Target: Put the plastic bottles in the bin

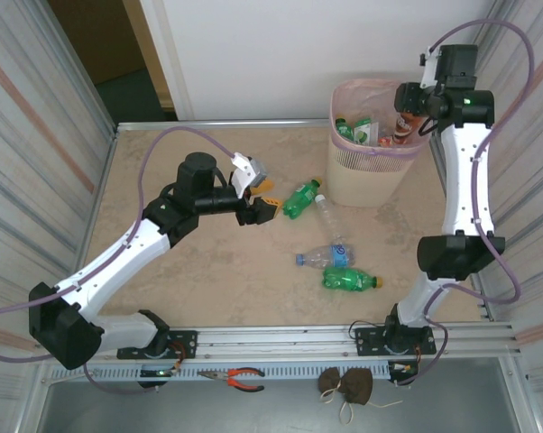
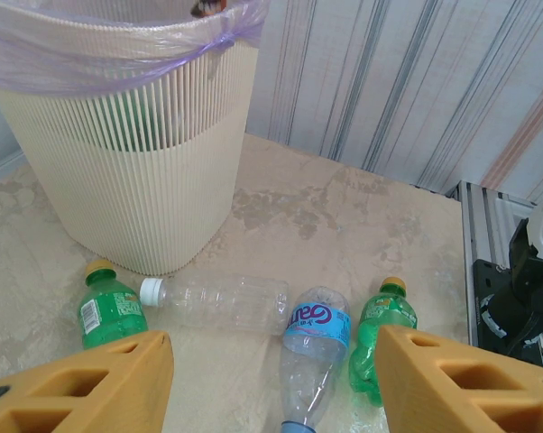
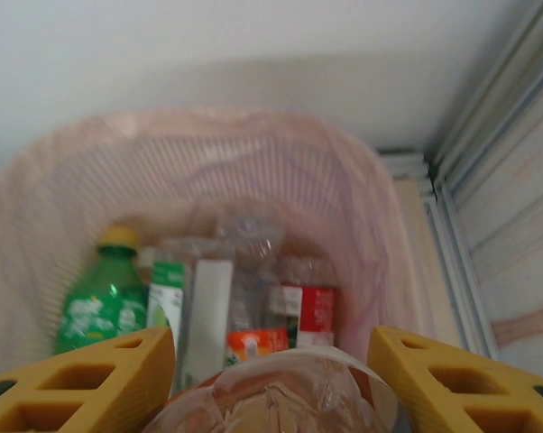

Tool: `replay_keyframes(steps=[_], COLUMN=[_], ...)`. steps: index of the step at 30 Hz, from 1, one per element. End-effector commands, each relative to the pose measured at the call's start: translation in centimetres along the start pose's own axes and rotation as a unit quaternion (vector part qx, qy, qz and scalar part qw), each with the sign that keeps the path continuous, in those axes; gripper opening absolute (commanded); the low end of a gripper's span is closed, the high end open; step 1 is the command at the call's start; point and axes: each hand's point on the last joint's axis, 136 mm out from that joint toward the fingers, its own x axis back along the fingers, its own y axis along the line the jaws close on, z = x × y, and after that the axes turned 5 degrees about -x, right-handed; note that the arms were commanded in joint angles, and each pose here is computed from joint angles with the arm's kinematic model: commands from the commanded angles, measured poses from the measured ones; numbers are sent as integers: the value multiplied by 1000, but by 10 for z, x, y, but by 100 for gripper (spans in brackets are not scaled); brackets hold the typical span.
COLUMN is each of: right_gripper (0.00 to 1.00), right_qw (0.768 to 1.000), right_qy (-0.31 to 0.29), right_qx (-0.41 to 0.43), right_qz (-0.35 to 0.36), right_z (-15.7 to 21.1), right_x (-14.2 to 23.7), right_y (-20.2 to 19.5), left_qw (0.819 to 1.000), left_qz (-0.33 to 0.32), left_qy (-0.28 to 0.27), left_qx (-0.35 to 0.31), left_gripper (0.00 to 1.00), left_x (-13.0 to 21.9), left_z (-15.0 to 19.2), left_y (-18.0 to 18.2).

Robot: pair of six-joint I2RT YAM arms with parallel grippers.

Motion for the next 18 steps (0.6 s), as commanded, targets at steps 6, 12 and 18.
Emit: replay_keyframes(steps=[6,12,18], right_gripper=[47,48,52], right_qw=[993,984,977], right_qy=[116,175,210], right_qx=[18,17,15], right_qz=[27,27,27], right_z=[57,87,107], right_x=[-42,-77,-99], right_y=[-13,-15,-16], left_qw=[1000,1000,1000], left_qz=[-9,-10,-13], left_qy=[-5,-5,-5], left_qx=[1,2,3], left_gripper=[61,60,60], left_x=[8,9,10], left_z=[-1,2,4], left_y=[0,-1,0])
